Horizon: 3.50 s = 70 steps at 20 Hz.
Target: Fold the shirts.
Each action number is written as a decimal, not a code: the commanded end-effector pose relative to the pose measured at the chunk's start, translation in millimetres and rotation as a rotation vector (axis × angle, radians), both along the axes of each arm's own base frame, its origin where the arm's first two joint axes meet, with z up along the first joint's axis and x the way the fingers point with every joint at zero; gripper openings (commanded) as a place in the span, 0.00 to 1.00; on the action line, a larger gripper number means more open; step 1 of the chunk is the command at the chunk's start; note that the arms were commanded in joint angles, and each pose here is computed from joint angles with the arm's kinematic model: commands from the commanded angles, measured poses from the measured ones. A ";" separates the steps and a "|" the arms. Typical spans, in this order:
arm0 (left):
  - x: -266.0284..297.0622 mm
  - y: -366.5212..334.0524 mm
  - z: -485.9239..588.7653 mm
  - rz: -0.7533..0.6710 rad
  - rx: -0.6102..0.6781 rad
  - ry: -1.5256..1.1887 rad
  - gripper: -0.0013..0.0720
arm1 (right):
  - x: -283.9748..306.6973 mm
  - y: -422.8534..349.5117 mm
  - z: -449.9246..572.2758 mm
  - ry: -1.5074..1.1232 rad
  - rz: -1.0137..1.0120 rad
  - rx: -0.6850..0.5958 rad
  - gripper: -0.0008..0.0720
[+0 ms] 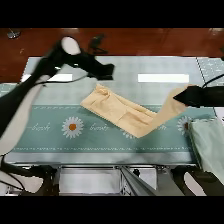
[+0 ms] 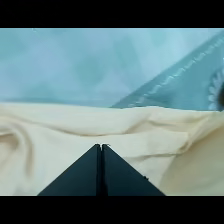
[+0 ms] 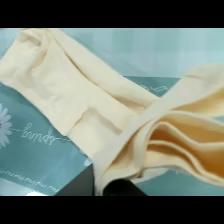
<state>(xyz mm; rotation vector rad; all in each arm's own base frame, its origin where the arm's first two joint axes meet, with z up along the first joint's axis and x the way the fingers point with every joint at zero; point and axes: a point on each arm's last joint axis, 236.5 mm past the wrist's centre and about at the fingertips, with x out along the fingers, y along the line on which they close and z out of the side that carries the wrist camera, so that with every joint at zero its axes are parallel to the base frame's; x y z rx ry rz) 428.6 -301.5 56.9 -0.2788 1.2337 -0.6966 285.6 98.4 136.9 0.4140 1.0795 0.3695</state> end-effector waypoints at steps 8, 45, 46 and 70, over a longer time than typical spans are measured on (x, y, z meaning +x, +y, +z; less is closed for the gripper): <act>-130.4 209.6 -12.3 0.484 0.064 -0.150 0.06 | 83.0 174.2 -37.5 0.064 0.328 0.039 0.05; -156.4 174.6 -70.0 0.459 -0.026 0.017 0.06 | -51.4 57.3 -217.6 0.432 -0.286 0.287 0.87; -158.0 171.5 -70.9 0.448 -0.025 0.020 0.06 | -45.2 66.5 -223.8 0.444 -0.255 0.287 0.87; -163.9 153.3 -71.1 0.392 -0.028 0.015 0.06 | 112.7 -5.9 67.3 0.056 0.055 -0.221 0.05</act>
